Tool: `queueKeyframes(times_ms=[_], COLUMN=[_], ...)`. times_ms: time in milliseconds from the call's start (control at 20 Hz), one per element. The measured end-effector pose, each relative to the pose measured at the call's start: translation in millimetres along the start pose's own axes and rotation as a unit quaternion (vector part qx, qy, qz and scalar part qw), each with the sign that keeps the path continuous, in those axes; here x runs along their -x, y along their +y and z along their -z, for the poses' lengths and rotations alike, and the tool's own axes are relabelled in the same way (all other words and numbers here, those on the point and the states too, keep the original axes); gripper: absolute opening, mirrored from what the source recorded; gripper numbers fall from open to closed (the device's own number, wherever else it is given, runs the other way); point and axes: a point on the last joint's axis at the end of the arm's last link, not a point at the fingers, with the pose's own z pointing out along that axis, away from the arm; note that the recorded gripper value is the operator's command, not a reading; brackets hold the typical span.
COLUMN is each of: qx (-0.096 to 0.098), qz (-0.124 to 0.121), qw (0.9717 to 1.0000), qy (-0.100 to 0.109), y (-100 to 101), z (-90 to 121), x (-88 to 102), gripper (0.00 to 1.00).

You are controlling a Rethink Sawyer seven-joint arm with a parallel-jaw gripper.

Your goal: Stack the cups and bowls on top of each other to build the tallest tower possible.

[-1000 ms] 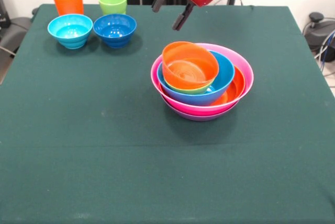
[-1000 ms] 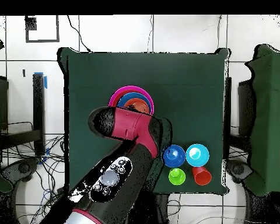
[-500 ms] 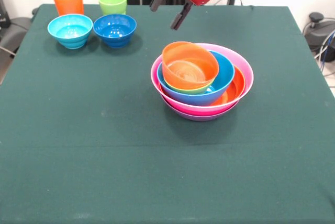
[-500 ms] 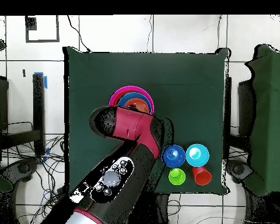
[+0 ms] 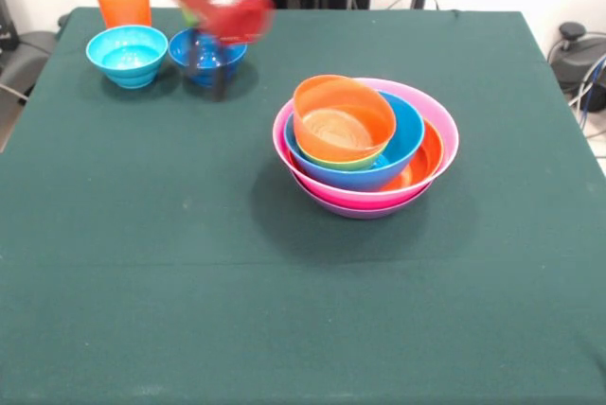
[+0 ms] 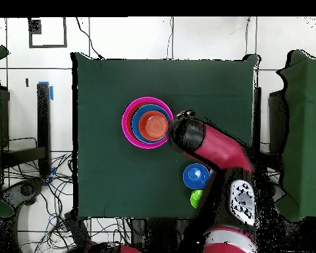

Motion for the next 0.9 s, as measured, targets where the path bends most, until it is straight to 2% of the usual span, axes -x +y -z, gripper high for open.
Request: queueKeyframes(times_ms=[50,100,300,400,550,600,650,700,800,850,900], qx=[0.004,0.011,0.011,0.005,-0.011,-0.016,-0.022,-0.023,-0.024,-0.021,-0.019], qz=[-0.009,-0.027,-0.029,-0.01,0.046,0.07,0.108,0.122,0.169,0.193,0.206], qw=[0.9999,0.9995,0.9992,0.9996,0.9988,0.9974,0.9939,0.9923,0.9851,0.9804,0.9776], qy=[0.004,0.016,0.024,0.024,0.015,0.009,-0.001,-0.006,-0.024,-0.034,-0.04], y=[-10,-42,-87,-103,-104,-100,-88,-83,-61,-46,-38], z=[-4,-12,-17,-15,-4,2,11,15,30,39,44], x=[9.8,34.7,63.3,70.2,62.5,56.4,44.2,39.5,21.7,10.8,5.4], gripper=[1.0,1.0,1.0,1.0,1.0,1.0,1.0,1.0,1.0,1.0,1.0])
